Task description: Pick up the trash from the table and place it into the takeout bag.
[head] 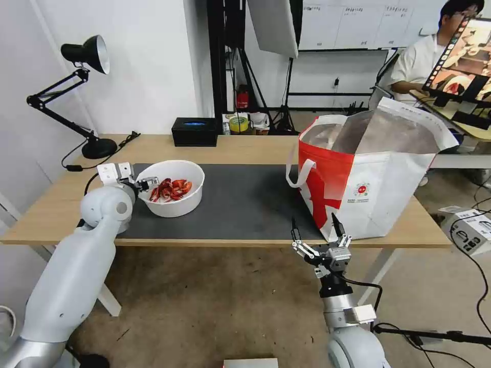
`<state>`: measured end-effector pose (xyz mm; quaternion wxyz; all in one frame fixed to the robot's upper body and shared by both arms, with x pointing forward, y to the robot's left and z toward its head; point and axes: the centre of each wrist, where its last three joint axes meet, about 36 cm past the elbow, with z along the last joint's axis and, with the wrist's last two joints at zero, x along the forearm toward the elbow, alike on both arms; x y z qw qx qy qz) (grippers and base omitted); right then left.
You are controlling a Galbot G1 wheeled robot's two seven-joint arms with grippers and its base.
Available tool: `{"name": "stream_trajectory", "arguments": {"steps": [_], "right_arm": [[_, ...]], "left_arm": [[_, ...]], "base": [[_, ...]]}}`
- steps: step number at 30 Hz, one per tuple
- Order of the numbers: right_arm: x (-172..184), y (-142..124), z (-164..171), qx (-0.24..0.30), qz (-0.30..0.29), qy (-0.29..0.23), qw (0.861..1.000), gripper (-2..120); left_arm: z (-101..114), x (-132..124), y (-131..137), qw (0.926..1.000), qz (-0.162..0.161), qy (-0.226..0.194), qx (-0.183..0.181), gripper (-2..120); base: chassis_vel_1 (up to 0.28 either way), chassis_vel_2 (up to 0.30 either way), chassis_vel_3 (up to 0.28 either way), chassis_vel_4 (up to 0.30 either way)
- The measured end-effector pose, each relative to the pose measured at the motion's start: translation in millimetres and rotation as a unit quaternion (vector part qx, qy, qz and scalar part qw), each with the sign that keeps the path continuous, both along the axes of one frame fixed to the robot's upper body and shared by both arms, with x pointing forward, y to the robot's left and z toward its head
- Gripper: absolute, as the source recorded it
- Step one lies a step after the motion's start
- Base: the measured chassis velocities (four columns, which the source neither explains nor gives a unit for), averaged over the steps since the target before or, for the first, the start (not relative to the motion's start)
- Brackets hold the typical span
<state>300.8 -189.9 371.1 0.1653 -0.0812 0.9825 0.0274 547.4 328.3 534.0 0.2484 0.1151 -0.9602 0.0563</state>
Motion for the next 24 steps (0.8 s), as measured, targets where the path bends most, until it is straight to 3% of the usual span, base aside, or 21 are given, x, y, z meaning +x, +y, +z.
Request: {"name": "stream_trajectory", "arguments": {"steps": [24], "right_arm": [[2.0, 2.9, 0.6, 0.006, -0.002, -0.005, 1.0, 100]], "left_arm": [[-1.5, 3.9, 2.2, 0.9999, 0.008, 0.009, 0.009, 100]], "base": [[0.0, 0.0, 0.0, 0.0]]}}
